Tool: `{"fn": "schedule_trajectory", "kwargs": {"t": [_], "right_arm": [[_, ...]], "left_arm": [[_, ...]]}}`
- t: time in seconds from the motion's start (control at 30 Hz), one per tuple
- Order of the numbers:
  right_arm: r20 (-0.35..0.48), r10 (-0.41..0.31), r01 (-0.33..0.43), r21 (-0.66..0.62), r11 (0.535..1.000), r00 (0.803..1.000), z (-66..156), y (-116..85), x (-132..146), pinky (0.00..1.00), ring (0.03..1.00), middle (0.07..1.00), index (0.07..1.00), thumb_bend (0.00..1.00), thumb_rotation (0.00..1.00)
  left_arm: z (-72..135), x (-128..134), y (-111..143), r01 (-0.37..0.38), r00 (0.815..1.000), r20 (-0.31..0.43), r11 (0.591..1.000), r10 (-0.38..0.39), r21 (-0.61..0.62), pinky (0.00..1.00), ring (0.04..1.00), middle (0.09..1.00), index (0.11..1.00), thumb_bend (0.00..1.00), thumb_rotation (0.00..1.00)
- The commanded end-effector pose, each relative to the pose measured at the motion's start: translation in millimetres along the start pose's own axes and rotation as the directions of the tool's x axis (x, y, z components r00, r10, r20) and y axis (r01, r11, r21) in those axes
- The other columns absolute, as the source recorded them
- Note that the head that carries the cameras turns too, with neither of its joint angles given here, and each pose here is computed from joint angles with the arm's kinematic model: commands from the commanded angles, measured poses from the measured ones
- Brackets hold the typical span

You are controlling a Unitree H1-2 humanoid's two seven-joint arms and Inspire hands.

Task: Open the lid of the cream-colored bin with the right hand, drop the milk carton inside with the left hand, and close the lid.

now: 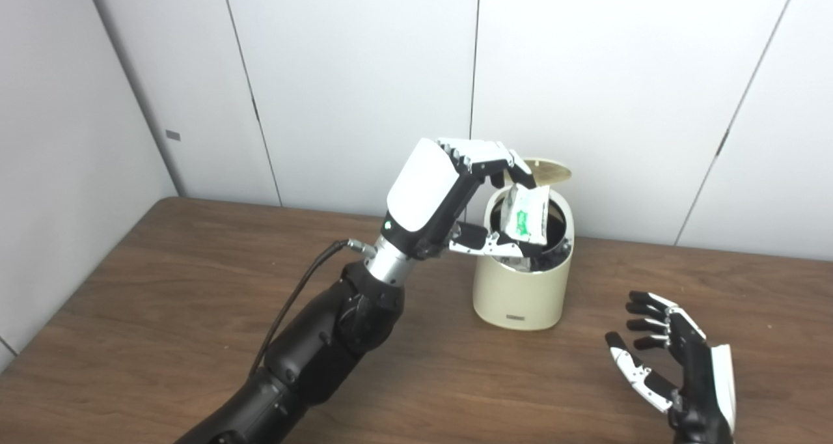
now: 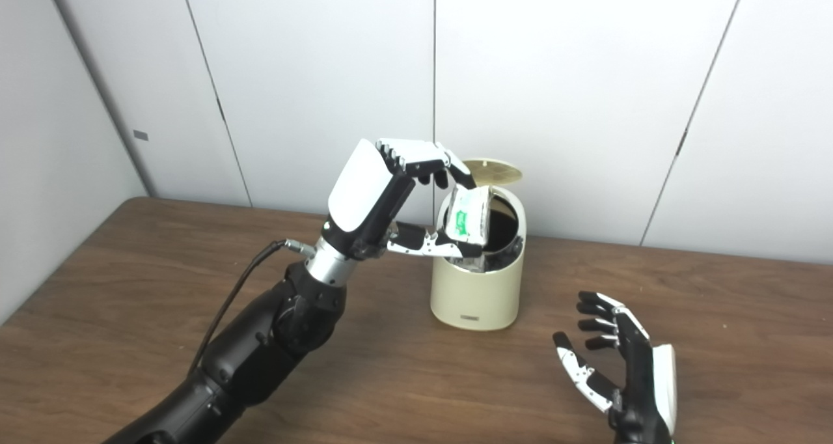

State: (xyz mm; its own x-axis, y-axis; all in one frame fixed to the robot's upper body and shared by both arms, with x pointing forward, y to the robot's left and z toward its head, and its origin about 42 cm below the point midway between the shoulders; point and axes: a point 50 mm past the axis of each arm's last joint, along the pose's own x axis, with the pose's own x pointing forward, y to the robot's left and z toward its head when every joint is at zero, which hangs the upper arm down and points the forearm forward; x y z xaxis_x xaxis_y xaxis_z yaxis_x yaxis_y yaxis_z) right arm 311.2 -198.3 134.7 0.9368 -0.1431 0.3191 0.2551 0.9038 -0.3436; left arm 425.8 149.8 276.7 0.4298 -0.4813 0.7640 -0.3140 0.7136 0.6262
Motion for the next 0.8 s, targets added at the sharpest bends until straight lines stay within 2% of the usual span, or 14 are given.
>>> {"fn": "schedule_trajectory", "kwargs": {"t": [0.0, 0.17, 0.23, 0.43, 0.53, 0.6, 0.77], "right_arm": [[-0.016, 0.008, -0.008, 0.015, 1.000, 1.000, -1, 12, -12, 0.50, 0.629, 0.687, 0.702, 0.24, 0.11], [-0.005, 0.004, -0.004, 0.010, 1.000, 1.000, -2, 14, -13, 0.54, 0.654, 0.699, 0.705, 0.24, 0.08], [0.003, 0.002, -0.003, 0.008, 1.000, 1.000, -3, 14, -12, 0.52, 0.648, 0.694, 0.704, 0.24, 0.05], [-0.008, -0.006, 0.006, 0.020, 1.000, 1.000, -3, 15, -14, 0.49, 0.623, 0.679, 0.701, 0.24, 0.10], [-0.009, -0.010, 0.011, 0.033, 0.999, 1.000, -1, 15, -14, 0.45, 0.580, 0.660, 0.694, 0.25, 0.11], [-0.009, -0.008, 0.009, 0.033, 0.999, 1.000, -1, 15, -15, 0.51, 0.629, 0.682, 0.697, 0.25, 0.12], [0.002, -0.012, 0.012, 0.017, 1.000, 1.000, 0, 14, -16, 0.50, 0.632, 0.684, 0.698, 0.24, 0.13]], "left_arm": [[0, 26, 18, -0.083, 0.993, 0.081, 0.996, 0.080, 0.024, 0.33, 0.420, 0.504, 0.492, 0.50, 0.00], [-4, 29, 16, -0.071, 0.994, 0.089, 0.997, 0.067, 0.040, 0.32, 0.429, 0.499, 0.491, 0.50, 0.00], [-6, 33, 16, -0.079, 0.992, 0.104, 0.995, 0.073, 0.053, 0.33, 0.437, 0.495, 0.485, 0.50, 0.00], [-9, 34, 13, -0.084, 0.992, 0.096, 0.996, 0.082, 0.025, 0.35, 0.458, 0.487, 0.472, 0.50, 0.00], [-6, 31, 10, -0.088, 0.993, 0.084, 0.996, 0.088, -0.007, 0.35, 0.454, 0.490, 0.473, 0.50, 0.00], [-6, 29, 9, -0.087, 0.993, 0.078, 0.996, 0.088, -0.015, 0.35, 0.455, 0.485, 0.481, 0.50, 0.00], [-6, 22, 4, -0.088, 0.995, 0.037, 0.995, 0.090, -0.050, 0.36, 0.464, 0.482, 0.475, 0.50, 0.00]]}}
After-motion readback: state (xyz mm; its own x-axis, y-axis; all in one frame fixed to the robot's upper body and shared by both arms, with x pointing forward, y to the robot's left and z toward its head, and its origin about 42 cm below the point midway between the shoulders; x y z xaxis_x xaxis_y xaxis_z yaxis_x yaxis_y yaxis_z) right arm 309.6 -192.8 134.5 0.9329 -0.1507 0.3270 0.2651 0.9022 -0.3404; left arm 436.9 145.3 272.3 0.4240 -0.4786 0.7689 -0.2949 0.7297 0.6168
